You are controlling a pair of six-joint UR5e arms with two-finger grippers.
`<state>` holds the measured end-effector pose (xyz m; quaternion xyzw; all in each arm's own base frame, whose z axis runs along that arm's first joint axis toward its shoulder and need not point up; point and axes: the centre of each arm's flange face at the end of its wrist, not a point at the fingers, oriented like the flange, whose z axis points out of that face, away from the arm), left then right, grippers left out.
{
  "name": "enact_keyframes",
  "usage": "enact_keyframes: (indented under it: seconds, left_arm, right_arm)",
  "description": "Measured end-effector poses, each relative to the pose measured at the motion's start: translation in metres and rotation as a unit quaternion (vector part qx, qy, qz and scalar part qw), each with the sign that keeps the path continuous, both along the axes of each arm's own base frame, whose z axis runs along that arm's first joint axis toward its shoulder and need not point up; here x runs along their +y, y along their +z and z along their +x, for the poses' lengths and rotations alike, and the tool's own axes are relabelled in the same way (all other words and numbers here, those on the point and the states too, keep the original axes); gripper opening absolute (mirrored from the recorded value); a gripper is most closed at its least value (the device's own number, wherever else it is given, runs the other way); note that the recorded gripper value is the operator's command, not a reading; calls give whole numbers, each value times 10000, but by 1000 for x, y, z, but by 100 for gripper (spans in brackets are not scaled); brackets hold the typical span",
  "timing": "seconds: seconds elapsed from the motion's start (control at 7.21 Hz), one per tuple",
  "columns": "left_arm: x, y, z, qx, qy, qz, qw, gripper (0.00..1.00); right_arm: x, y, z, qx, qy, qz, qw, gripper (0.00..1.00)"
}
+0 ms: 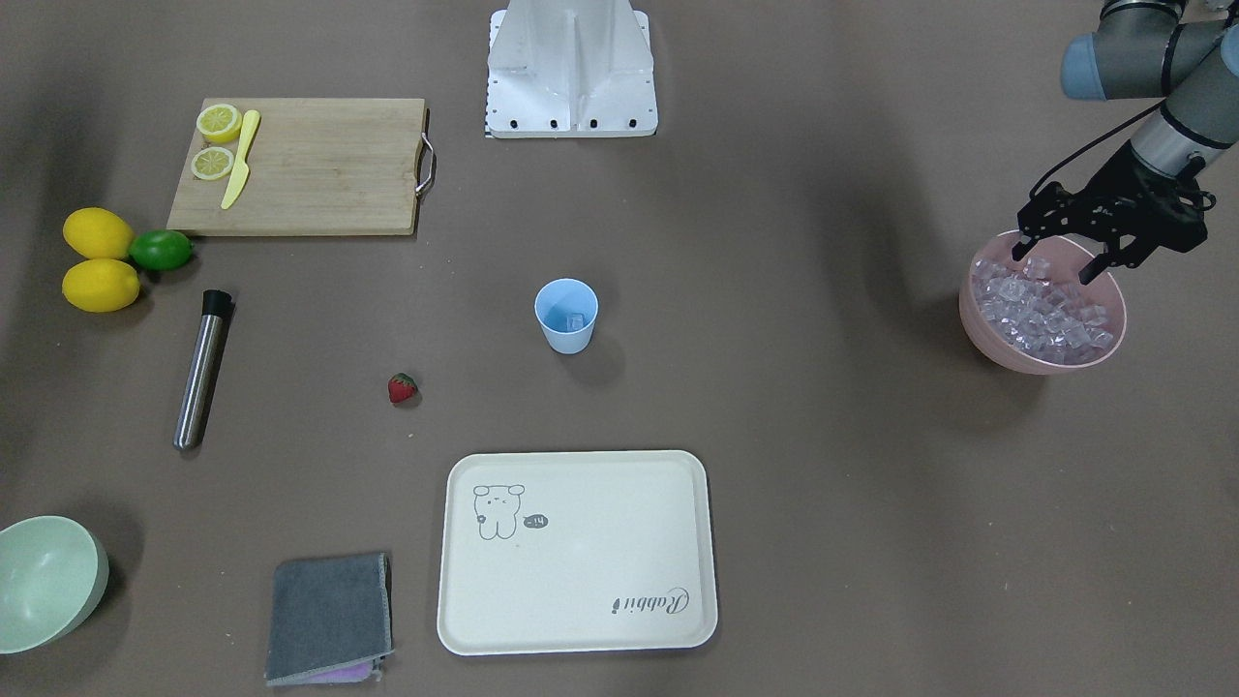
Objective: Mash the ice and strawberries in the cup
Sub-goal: 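Move the left gripper back over the pink ice bowl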
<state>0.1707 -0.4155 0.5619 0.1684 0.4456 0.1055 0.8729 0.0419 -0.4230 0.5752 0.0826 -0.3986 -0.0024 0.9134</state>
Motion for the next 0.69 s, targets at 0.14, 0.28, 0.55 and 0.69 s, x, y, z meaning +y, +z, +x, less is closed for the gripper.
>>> enact_keyframes:
  seconds: [0.14,0.28,0.55,0.69]
  left_arm:
    - [-4,-7,9,62,20,4,10000,84]
    - [-6,-10,19,90,83,10,9999,78]
    - [-5,-3,26,30,114,-23,9999,75]
    - [-4,0,26,-35,64,-11,10000,75]
  right_arm:
    - [0,0,0,3,-4,-1,10000,100]
    - [0,0,-1,5,-5,-4,10000,100]
    - [0,1,-2,10,-13,-11,10000,100]
    - [-1,1,-2,11,-20,-14,10000,100]
